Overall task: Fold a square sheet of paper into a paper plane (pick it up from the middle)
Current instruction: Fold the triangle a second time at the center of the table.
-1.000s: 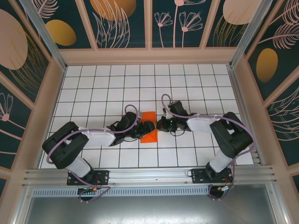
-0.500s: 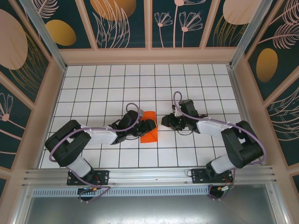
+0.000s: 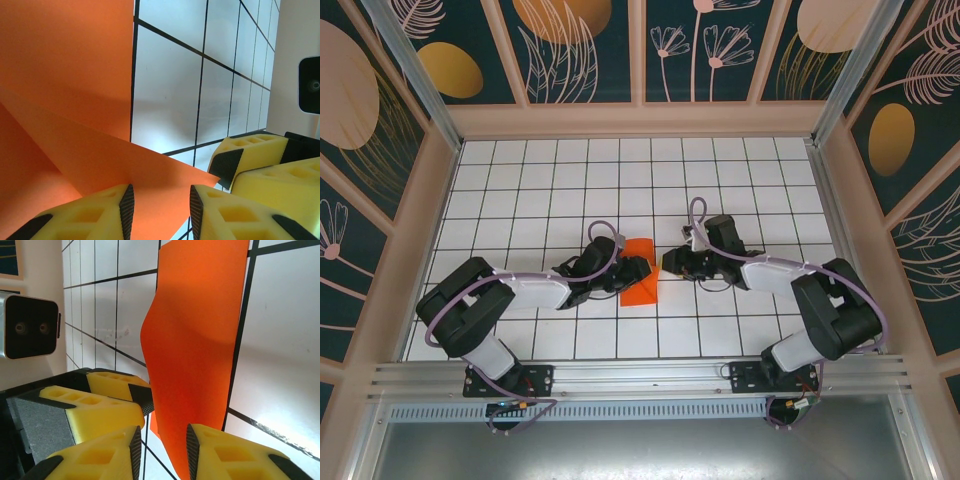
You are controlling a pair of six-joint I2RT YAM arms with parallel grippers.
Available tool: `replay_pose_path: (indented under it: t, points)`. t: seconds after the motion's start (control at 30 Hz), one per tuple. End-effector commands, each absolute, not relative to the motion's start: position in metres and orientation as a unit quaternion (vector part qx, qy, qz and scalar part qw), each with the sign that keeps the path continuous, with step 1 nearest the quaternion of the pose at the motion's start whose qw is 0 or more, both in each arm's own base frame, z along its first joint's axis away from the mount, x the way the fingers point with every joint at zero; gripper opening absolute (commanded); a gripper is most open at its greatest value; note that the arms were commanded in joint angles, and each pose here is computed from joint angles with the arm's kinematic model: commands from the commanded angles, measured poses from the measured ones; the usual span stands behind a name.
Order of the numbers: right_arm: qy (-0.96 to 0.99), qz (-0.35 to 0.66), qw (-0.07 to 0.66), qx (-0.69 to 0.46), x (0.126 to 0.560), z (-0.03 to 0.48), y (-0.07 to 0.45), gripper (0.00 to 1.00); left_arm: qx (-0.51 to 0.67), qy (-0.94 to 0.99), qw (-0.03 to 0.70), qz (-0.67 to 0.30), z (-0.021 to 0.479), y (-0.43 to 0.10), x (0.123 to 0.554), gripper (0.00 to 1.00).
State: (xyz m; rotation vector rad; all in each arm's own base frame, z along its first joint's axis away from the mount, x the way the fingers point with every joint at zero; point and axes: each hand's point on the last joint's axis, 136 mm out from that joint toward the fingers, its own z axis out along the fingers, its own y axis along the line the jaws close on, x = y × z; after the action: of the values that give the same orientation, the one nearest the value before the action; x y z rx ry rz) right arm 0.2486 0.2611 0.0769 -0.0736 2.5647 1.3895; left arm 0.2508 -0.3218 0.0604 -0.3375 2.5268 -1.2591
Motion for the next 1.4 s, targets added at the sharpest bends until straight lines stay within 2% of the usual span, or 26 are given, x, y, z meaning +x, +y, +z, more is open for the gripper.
replay_pose_path:
  t: [0.0, 0.13, 0.27, 0.3, 0.73, 1.0, 1.37]
  points:
    - [0.865, 0.487, 0.112, -0.053, 0.247, 0.079, 0.271, 0.28, -0.118, 0.88, 0.151, -0.435, 0.061, -0.321, 0.25, 0.38]
    - [0.864, 0.489, 0.106, -0.057, 0.247, 0.077, 0.274, 0.21, -0.119, 0.879, 0.151, -0.437, 0.063, -0.321, 0.25, 0.37]
    - [0.871, 0.476, 0.103, -0.062, 0.25, 0.072, 0.275, 0.01, -0.116, 0.885, 0.148, -0.425, 0.064, -0.32, 0.25, 0.37]
    - [0.876, 0.467, 0.103, -0.065, 0.251, 0.069, 0.275, 0.0, -0.115, 0.887, 0.151, -0.421, 0.066, -0.319, 0.251, 0.38]
    - [0.896, 0.425, 0.095, -0.093, 0.261, 0.045, 0.278, 0.0, -0.107, 0.897, 0.174, -0.392, 0.077, -0.307, 0.262, 0.38]
    - [0.895, 0.425, 0.081, -0.106, 0.262, 0.039, 0.283, 0.0, -0.08, 0.889, 0.154, -0.424, 0.08, -0.324, 0.259, 0.34]
    - [0.896, 0.425, 0.062, -0.111, 0.255, 0.035, 0.285, 0.0, -0.081, 0.895, 0.149, -0.412, 0.071, -0.325, 0.261, 0.27]
